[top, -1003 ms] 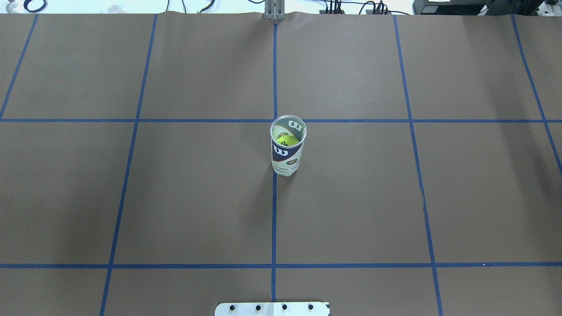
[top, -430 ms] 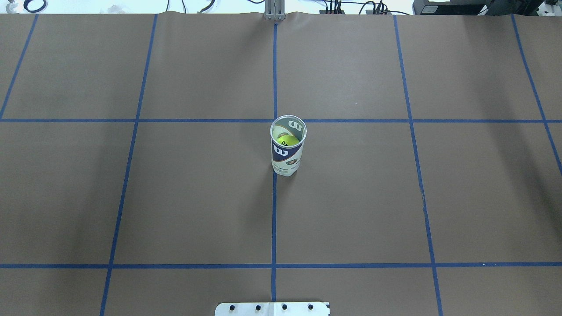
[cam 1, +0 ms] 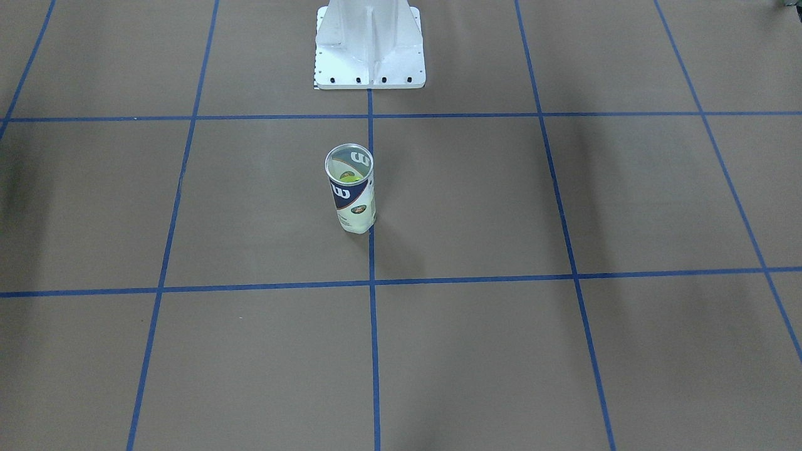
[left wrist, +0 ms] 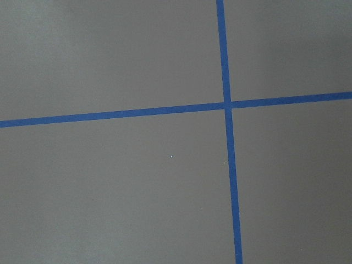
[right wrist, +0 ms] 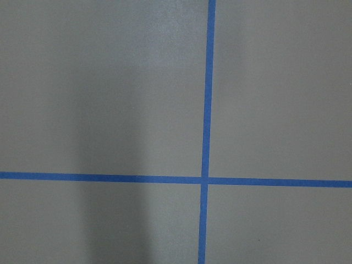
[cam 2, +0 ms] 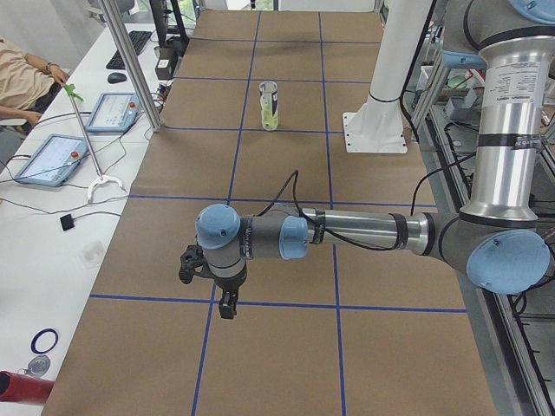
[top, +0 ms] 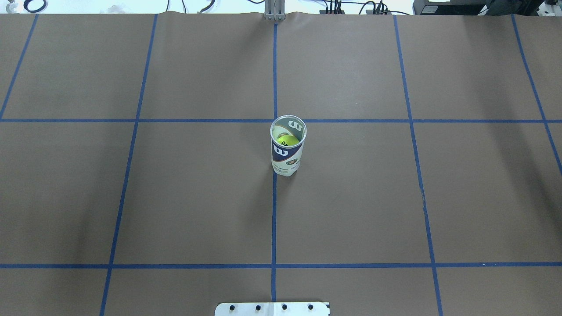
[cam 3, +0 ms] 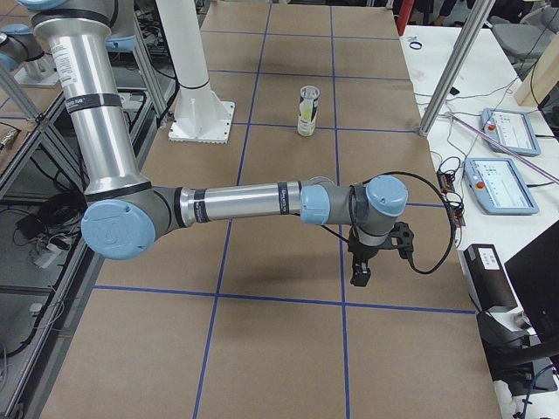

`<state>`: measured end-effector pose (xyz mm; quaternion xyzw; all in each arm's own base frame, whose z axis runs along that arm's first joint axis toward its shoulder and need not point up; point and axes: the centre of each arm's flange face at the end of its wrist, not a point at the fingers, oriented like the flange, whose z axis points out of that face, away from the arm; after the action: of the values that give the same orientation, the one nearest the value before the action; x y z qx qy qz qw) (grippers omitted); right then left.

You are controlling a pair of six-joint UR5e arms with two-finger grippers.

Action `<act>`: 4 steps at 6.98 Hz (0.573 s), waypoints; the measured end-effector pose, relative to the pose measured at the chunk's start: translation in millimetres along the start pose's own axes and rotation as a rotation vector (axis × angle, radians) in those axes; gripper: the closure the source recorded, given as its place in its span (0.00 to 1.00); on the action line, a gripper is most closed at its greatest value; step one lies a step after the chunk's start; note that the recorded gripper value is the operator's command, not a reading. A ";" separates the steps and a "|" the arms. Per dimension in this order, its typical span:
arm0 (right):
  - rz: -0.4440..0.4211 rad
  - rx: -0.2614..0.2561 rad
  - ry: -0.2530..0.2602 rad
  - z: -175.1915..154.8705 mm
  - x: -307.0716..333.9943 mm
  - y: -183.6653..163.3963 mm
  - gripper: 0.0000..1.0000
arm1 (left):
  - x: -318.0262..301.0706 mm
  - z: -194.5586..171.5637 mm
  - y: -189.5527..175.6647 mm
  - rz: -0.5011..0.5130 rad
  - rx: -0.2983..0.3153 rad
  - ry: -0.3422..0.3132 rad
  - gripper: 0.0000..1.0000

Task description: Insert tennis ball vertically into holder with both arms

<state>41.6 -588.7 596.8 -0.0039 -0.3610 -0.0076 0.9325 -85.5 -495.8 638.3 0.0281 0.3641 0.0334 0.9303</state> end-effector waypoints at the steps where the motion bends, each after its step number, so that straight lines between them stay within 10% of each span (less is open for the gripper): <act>1: 0.002 -0.002 -0.001 1.9 1.4 1.5 0.00 | 4.0 -4.1 -4.9 0.012 0.013 -0.001 0.00; 4: 0.011 -0.012 0.001 8.2 7.1 7.8 0.00 | 23.3 -25.2 -17.9 0.058 0.059 -0.005 0.00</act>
<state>41.5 -580.9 607.7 -0.0113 -0.3604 -0.0047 0.9327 -84.8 -511.0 602.7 0.0661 0.3616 0.0496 0.9287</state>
